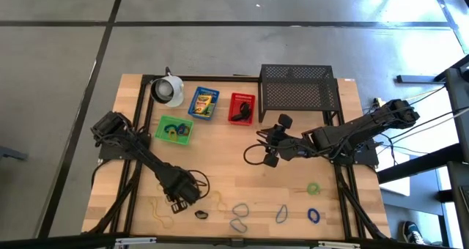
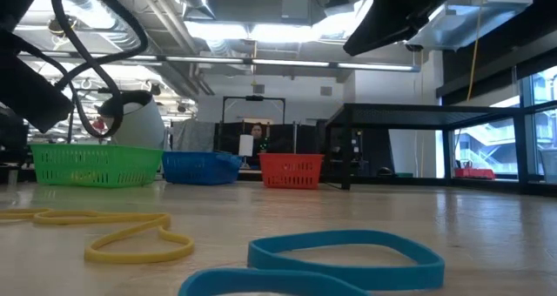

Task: Pick & Place Office Desk Supplies
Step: Put the yellow rubber band into the red bin

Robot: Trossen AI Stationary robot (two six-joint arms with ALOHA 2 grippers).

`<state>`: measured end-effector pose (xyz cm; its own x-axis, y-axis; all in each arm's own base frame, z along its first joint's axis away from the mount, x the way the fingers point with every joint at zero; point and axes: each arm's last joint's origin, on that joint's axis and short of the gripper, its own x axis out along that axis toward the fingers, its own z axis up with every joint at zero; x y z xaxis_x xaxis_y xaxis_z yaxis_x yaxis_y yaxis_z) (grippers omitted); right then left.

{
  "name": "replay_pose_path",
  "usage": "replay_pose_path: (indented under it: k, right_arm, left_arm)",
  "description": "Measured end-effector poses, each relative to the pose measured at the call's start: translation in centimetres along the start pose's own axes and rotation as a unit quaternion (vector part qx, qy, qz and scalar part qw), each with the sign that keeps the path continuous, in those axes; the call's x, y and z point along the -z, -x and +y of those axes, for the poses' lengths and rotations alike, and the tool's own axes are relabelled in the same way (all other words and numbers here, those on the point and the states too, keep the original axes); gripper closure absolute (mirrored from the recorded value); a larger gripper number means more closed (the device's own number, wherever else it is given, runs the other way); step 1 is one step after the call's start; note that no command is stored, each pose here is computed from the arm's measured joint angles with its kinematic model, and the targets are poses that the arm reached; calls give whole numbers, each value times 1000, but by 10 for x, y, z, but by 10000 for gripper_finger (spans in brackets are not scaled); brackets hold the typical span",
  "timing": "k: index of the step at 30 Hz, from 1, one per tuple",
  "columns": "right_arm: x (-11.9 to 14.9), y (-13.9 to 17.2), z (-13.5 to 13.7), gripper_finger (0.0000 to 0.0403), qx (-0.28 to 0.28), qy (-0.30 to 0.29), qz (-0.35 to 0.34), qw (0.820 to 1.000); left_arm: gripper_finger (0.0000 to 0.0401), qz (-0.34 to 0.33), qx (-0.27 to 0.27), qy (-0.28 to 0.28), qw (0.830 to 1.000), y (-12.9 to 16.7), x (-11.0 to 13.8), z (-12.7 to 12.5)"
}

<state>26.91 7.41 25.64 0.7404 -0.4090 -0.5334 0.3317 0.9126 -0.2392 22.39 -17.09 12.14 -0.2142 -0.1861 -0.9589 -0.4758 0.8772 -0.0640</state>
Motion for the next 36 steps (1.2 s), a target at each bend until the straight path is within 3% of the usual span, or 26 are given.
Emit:
replay_pose_path:
  k: [3,10,16,25,31,36]
  right_arm:
    - [0,0,0,225,0,-1,0,1000]
    - [0,0,0,225,0,-1,0,1000]
    - [-1,0,0,225,-1,-3,-3,1000]
    - [-1,0,0,225,-8,-5,-1,1000]
    - [-1,0,0,225,-8,-5,-1,1000]
    - [-1,0,0,225,-8,-5,-1,1000]
  left_arm:
    - [396,-1,-1,-25,1000,0,0,0]
    - [399,-13,-41,-87,995,10,1,-4]
    - [400,-149,-82,-119,978,36,2,-10]
    - [400,-250,-82,-105,959,57,22,-12]
    - [400,-327,-95,-112,934,63,32,-14]
    - [400,-406,-119,-114,899,67,36,-16]
